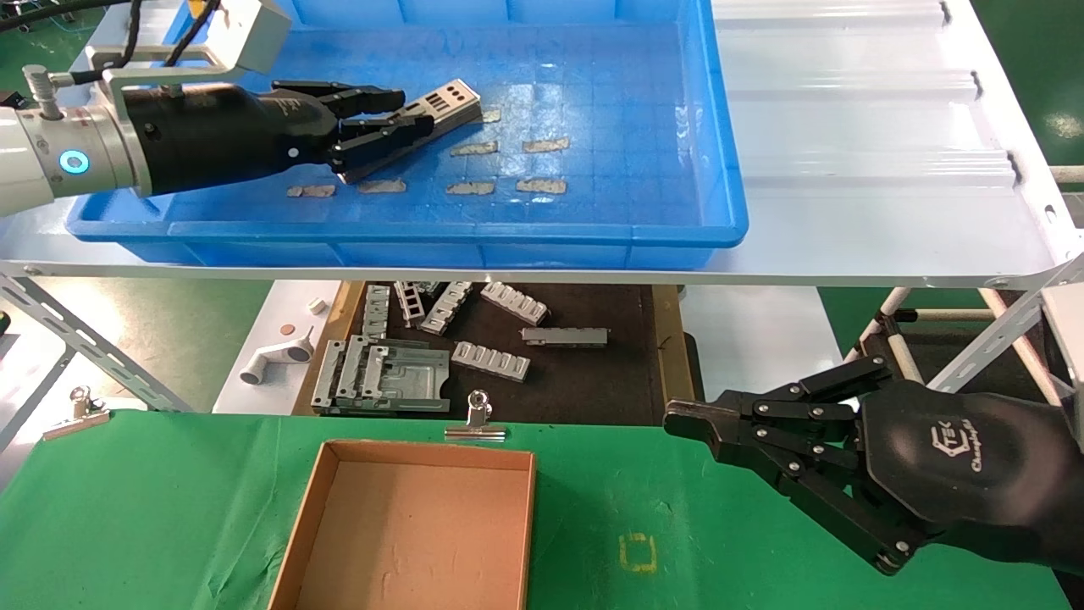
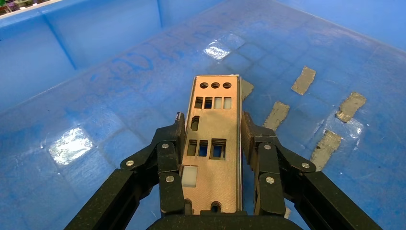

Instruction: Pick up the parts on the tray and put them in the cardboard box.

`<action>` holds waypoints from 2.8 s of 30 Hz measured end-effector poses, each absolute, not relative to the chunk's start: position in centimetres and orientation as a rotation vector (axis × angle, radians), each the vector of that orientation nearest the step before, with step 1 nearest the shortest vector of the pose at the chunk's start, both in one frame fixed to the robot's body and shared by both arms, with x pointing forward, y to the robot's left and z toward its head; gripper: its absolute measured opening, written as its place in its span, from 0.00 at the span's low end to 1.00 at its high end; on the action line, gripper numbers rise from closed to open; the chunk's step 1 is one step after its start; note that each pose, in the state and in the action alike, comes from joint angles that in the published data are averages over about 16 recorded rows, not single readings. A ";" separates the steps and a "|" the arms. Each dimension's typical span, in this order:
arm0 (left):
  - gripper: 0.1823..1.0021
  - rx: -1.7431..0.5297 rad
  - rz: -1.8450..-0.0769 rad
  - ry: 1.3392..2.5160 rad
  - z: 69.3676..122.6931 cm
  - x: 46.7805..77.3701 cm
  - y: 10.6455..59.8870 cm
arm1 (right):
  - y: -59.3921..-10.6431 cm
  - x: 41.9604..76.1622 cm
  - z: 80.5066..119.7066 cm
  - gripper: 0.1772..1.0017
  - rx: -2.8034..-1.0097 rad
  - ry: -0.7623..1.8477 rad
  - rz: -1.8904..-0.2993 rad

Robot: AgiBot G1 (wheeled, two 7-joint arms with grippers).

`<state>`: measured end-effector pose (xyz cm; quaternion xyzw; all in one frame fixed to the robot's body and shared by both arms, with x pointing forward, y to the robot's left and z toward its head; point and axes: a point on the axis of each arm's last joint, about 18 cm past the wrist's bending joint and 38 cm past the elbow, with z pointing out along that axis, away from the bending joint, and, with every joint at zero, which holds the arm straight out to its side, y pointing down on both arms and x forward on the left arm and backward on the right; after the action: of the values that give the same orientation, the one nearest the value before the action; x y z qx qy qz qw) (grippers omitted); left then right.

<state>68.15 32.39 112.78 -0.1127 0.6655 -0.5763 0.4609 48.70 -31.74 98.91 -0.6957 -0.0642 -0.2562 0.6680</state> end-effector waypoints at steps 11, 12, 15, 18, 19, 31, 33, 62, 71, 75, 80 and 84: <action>0.32 -0.252 -1.416 1.613 113.7 67.8 32.5 | -31.7 48.7 98.9 0.02 -1.569 -0.145 -0.578; 0.32 -0.247 -1.417 1.610 113.9 67.7 32.5 | -31.7 48.7 98.9 0.02 -1.569 -0.145 -0.578; 0.32 -0.222 -1.420 1.603 114.5 67.2 32.6 | -31.7 48.7 98.9 0.02 -1.569 -0.145 -0.578; 0.31 -0.178 -1.425 1.604 115.0 66.4 32.7 | -31.7 48.7 98.9 0.02 -1.569 -0.145 -0.578; 0.31 -0.160 -1.426 1.607 115.2 66.0 32.7 | -31.7 48.7 98.9 0.02 -1.569 -0.145 -0.578; 0.31 0.162 -1.373 1.690 115.9 60.6 33.1 | -31.7 48.7 98.9 0.02 -1.569 -0.145 -0.578; 0.31 0.219 -1.346 1.702 115.6 59.8 33.2 | -31.7 48.7 98.9 0.02 -1.569 -0.145 -0.578; 0.31 0.501 -1.063 2.244 94.9 58.3 31.4 | -31.7 48.7 98.9 0.02 -1.569 -0.145 -0.578; 0.31 0.400 -1.003 2.294 90.5 62.2 31.2 | -31.7 48.7 98.9 0.02 -1.569 -0.145 -0.578; 0.31 0.382 -0.989 2.297 89.7 63.2 31.1 | -31.7 48.7 98.9 0.02 -1.569 -0.145 -0.578; 0.31 0.375 -0.970 2.302 89.0 64.1 31.0 | -31.7 48.7 98.9 0.02 -1.569 -0.145 -0.578; 0.31 0.373 -0.956 2.309 88.5 64.5 31.0 | -31.7 48.7 98.9 0.02 -1.569 -0.145 -0.578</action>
<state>64.48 31.02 88.46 0.1408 0.8710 -0.3607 0.3024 48.70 -31.74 98.91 -0.6957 -0.0642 -0.2562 0.6680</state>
